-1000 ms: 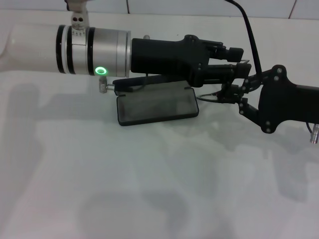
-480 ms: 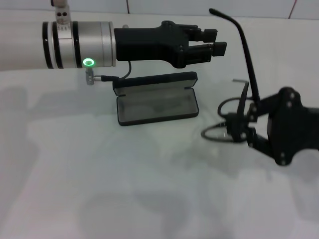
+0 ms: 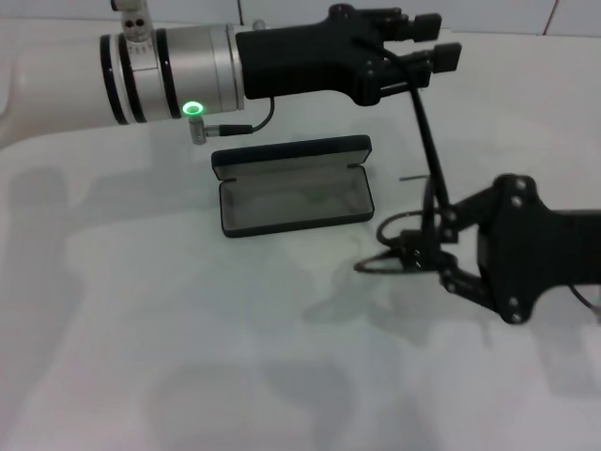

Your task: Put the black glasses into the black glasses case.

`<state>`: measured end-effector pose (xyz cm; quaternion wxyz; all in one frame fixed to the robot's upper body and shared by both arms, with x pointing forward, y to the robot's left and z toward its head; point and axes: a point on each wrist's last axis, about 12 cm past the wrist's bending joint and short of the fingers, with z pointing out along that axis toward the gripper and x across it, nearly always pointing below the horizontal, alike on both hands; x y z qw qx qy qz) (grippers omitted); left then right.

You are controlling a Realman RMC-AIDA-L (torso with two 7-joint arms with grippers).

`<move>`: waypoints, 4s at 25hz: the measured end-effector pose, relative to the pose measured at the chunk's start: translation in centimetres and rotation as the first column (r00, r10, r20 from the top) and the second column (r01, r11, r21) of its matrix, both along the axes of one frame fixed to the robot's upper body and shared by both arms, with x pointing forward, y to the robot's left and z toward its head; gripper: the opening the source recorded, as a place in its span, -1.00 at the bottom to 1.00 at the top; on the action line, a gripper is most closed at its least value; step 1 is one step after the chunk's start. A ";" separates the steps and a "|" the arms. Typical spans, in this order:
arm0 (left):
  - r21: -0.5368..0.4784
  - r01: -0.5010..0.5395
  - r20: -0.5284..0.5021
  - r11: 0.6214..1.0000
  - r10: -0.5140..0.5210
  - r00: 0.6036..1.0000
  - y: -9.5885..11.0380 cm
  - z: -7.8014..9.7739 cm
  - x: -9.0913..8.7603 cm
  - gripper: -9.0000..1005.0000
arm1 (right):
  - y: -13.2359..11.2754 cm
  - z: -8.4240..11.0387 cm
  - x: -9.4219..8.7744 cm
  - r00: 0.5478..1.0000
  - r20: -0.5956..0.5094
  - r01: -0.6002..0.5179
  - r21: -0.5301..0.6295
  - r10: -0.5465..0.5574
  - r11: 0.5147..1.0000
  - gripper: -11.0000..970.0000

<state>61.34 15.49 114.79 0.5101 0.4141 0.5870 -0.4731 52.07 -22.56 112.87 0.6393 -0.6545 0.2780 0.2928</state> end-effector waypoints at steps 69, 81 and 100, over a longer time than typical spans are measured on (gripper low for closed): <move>-0.222 -0.376 0.055 0.900 0.396 0.916 8.2 -0.7 0.0 -0.08 | 9.4 -2.4 7.2 0.867 -0.001 0.446 -0.444 -0.498 0.777 -0.60; -0.220 -0.367 0.061 0.904 0.389 0.919 7.4 -0.5 0.3 -0.08 | 12.3 -4.5 6.0 0.846 0.146 0.511 -0.496 -0.513 0.702 -0.59; -0.224 -0.358 0.054 0.906 0.379 0.924 6.9 -0.7 0.2 -0.08 | 14.0 -5.0 4.8 0.854 0.206 0.512 -0.497 -0.478 0.701 -0.57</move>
